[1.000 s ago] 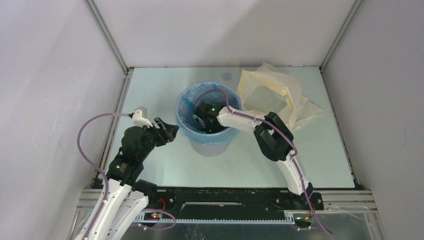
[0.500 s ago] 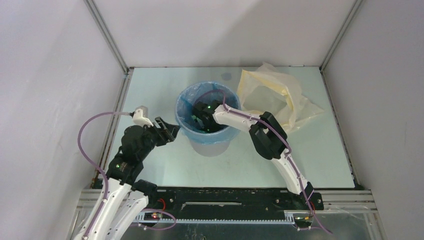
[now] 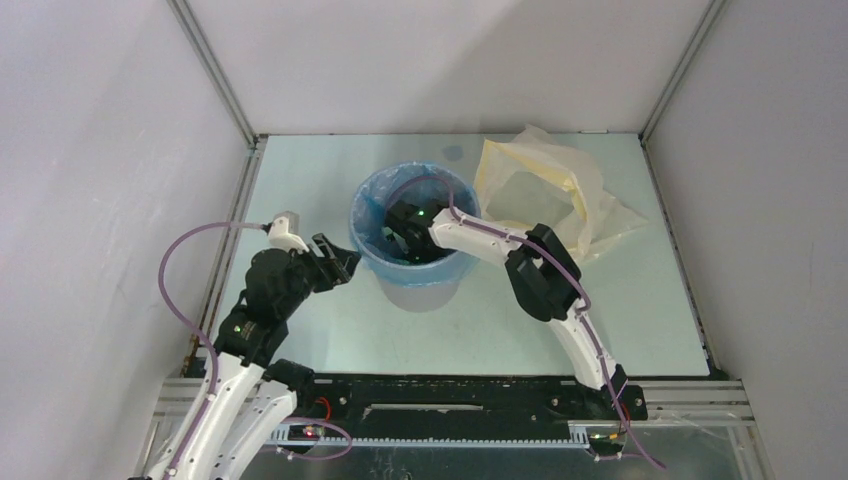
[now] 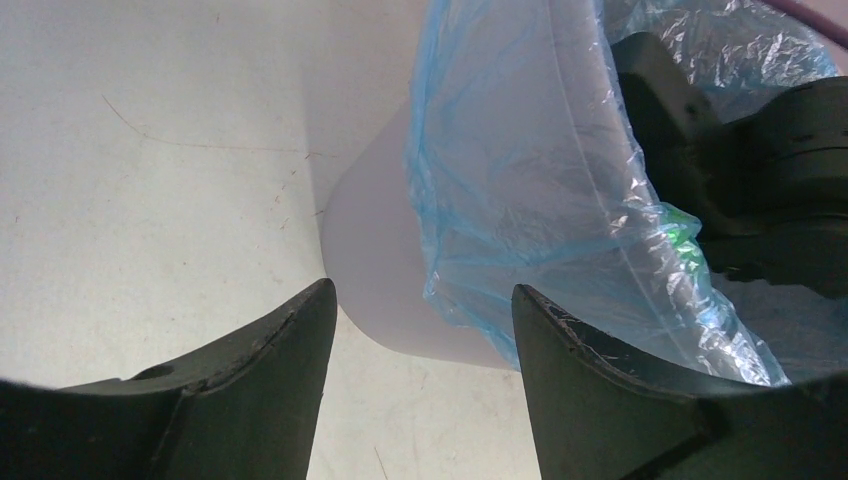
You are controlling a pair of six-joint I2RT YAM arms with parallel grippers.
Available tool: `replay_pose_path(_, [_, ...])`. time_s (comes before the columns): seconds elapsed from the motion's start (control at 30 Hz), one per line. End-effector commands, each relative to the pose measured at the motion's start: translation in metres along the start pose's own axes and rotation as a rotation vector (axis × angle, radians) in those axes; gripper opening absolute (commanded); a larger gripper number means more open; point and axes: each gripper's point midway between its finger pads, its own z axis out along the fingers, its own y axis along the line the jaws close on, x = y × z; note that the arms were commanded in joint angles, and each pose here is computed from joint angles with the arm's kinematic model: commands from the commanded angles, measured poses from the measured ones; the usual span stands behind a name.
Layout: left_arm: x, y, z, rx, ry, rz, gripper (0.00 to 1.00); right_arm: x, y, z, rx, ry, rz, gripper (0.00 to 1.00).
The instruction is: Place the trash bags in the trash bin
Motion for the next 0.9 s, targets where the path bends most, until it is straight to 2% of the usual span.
replay_pose_path(0.0, [-0.012,-0.010,0.002,0.029,-0.019,0.021,0.72,-0.019,0.005,-0.043,-0.009,-0.155,-0.005,0.00])
replay_pose_path(0.3, [-0.004,-0.010,0.013,0.036,0.020,0.004,0.72,-0.020,0.001,-0.058,-0.012,-0.209,0.008,0.00])
replay_pose_path(0.57, [-0.003,-0.010,0.011,0.042,0.015,-0.001,0.73,-0.040,0.003,-0.092,-0.032,-0.337,0.013,0.00])
replay_pose_path(0.87, [-0.001,-0.010,0.009,0.047,0.019,-0.005,0.73,-0.055,0.015,-0.080,-0.143,-0.373,0.048,0.00])
